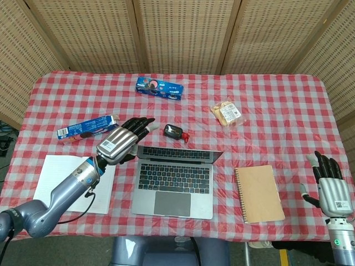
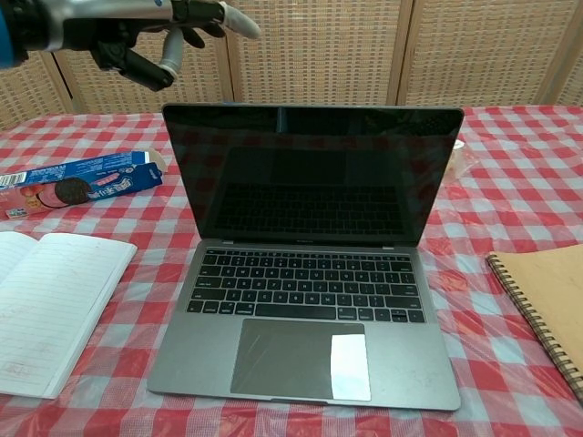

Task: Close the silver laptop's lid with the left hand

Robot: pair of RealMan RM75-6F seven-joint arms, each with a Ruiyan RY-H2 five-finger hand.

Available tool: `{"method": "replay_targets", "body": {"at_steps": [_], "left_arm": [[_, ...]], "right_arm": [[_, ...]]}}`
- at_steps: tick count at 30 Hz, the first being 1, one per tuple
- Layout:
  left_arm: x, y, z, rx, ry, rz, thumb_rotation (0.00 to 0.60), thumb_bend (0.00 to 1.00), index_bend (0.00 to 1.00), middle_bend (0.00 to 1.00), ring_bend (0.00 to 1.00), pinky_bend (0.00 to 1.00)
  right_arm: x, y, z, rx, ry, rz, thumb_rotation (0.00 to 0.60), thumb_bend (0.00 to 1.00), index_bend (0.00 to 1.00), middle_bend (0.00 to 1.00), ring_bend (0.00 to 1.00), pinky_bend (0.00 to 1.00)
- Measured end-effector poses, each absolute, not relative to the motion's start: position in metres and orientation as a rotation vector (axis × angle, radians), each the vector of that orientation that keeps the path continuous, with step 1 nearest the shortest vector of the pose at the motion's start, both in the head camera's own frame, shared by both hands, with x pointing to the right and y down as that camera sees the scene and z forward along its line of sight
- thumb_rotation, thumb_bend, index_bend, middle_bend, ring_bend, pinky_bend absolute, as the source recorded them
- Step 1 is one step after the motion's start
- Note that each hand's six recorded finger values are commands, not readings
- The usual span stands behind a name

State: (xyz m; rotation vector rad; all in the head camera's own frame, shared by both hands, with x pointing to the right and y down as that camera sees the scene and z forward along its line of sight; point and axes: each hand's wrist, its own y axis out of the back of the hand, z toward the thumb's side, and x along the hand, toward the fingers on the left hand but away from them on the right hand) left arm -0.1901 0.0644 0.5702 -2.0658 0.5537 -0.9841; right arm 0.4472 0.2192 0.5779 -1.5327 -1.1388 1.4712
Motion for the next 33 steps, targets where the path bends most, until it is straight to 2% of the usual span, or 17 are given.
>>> {"method": "replay_targets", "body": {"at_steps": [10,15,24,33], "left_arm": [[-0.158,0.061,0.580,-2.071,0.520,-0.986,0.600,1.00,0.18,0.00,0.06,0.17],[-0.150,0.062,0.583,-2.086,0.512,-0.998,0.600,1.00,0.24,0.07,0.12,0.23],[-0.131,0.063,0.588,-2.121,0.503,-0.996,0.600,1.00,0.31,0.14,0.16,0.25],[-0.116,0.070,0.587,-2.174,0.498,-0.967,0.600,1.00,0.43,0.26,0.25,0.30]], "right_arm": [[0.446,0.219,0.580,-1.548,-1.136,1.468,0.600,0.59,0.00,0.00,0.00,0.00],[0.444,0.219,0.578,-1.552,-1.135,1.456,0.600,0.59,0.00,0.00,0.00,0.00],[0.445,0.219,0.577,-1.557,-1.145,1.455,0.600,0.59,0.00,0.00,0.00,0.00],[0.448,0.218,0.576,-1.556,-1.153,1.457,0.600,0.59,0.00,0.00,0.00,0.00]]}}
